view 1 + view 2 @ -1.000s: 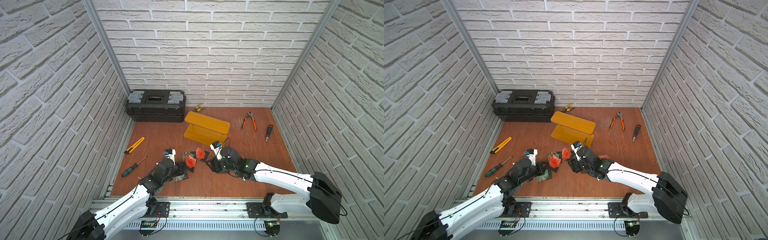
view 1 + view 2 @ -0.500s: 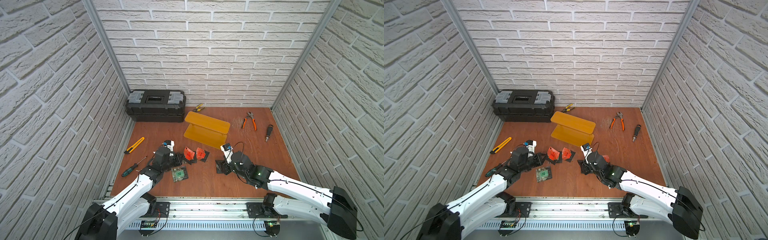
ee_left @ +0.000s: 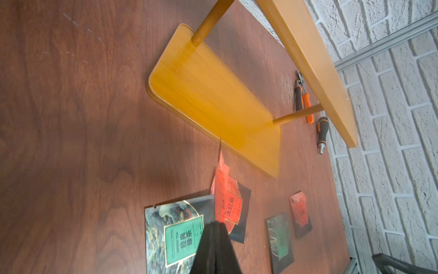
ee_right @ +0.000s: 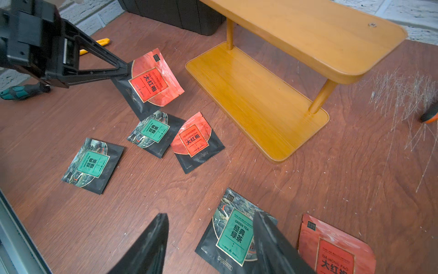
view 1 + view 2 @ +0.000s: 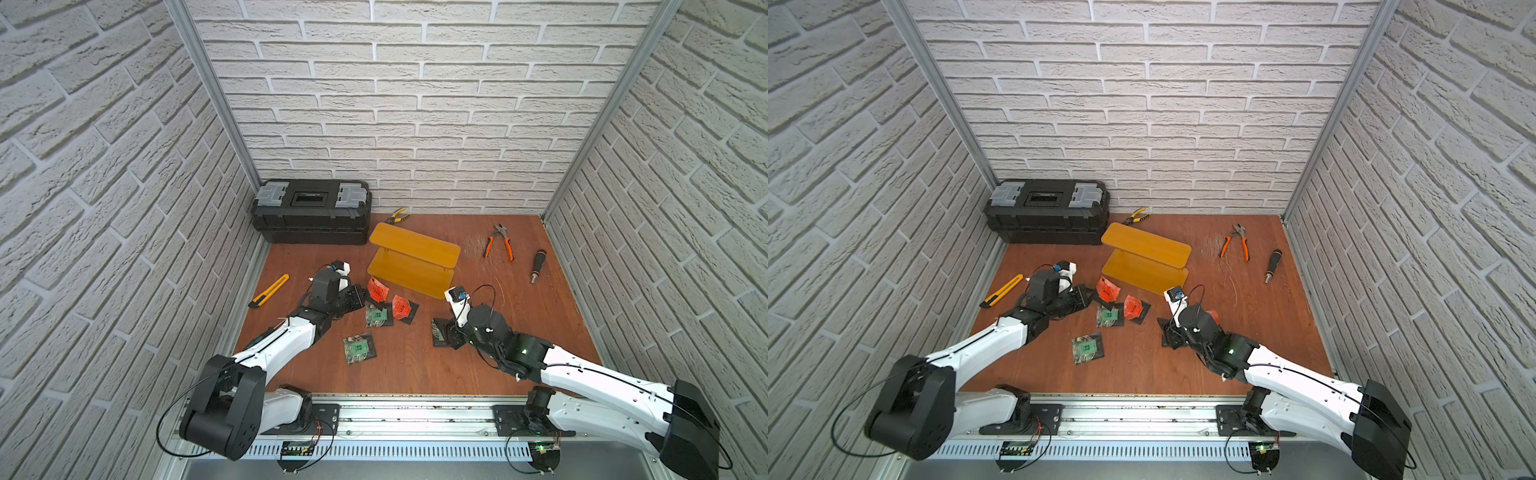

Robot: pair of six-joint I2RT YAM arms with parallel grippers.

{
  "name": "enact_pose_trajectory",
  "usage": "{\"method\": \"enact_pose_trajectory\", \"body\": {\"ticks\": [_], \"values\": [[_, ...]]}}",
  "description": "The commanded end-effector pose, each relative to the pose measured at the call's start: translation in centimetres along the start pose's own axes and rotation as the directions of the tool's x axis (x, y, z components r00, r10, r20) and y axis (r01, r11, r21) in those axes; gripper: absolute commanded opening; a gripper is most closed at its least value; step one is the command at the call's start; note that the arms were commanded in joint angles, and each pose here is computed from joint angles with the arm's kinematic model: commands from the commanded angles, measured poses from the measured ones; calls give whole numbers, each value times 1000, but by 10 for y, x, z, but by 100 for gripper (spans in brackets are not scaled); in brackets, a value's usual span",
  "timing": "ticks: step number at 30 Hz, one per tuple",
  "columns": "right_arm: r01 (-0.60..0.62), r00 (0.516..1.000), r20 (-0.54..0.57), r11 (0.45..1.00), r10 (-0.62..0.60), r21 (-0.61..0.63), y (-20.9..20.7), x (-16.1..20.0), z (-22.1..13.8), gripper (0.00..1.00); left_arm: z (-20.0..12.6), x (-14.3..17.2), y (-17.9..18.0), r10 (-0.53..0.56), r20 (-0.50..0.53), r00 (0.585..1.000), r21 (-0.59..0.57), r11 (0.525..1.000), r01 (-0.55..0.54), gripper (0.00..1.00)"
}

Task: Place the tea bags on the shelf by color
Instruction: Place the tea bag on the shelf.

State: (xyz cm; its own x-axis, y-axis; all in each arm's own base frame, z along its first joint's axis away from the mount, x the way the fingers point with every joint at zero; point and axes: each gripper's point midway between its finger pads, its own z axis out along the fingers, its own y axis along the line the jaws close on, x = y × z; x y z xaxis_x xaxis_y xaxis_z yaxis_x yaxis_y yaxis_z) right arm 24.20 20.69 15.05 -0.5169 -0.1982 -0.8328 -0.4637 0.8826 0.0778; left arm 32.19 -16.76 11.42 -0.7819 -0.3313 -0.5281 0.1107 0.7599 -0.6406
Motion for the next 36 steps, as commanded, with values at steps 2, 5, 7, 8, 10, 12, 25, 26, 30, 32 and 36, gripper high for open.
{"method": "enact_pose_trajectory", "body": {"ticks": [2,5,7,8,10,12,25,26,30,32,36], "values": [[-12,999,41,1000,12,12,-5,-5,-4,62,13,-30,-14,45,46,998,66,997,-48,0],[-23,999,40,1000,22,14,-5,-3,-5,62,24,-39,-11,41,43,998,68,997,-44,0],[-30,999,39,999,30,13,-6,-3,-5,62,31,-45,-9,34,46,998,72,997,-38,0],[-34,999,40,999,34,14,-6,-3,-6,62,34,-48,-7,33,45,998,70,997,-36,0],[-42,998,42,999,42,12,-6,-3,-8,62,41,-53,-5,30,44,999,69,997,-33,0],[-52,998,45,999,51,14,-8,-2,-10,62,47,-57,-1,27,40,999,65,997,-29,0],[-107,990,93,993,103,39,-23,1,-36,62,89,-72,14,15,-3,1000,69,998,-14,0],[-108,990,100,993,104,42,-24,-1,-38,63,93,-72,15,12,-8,1000,69,998,-11,0],[-106,988,117,993,99,57,-29,-2,-45,63,104,-75,19,8,-19,1000,71,997,-6,0],[-110,987,127,992,102,59,-30,-2,-47,63,109,-75,23,2,-25,1000,64,998,0,0],[-120,985,134,991,111,58,-31,-1,-48,63,115,-77,31,-6,-32,999,55,998,8,0]]}}
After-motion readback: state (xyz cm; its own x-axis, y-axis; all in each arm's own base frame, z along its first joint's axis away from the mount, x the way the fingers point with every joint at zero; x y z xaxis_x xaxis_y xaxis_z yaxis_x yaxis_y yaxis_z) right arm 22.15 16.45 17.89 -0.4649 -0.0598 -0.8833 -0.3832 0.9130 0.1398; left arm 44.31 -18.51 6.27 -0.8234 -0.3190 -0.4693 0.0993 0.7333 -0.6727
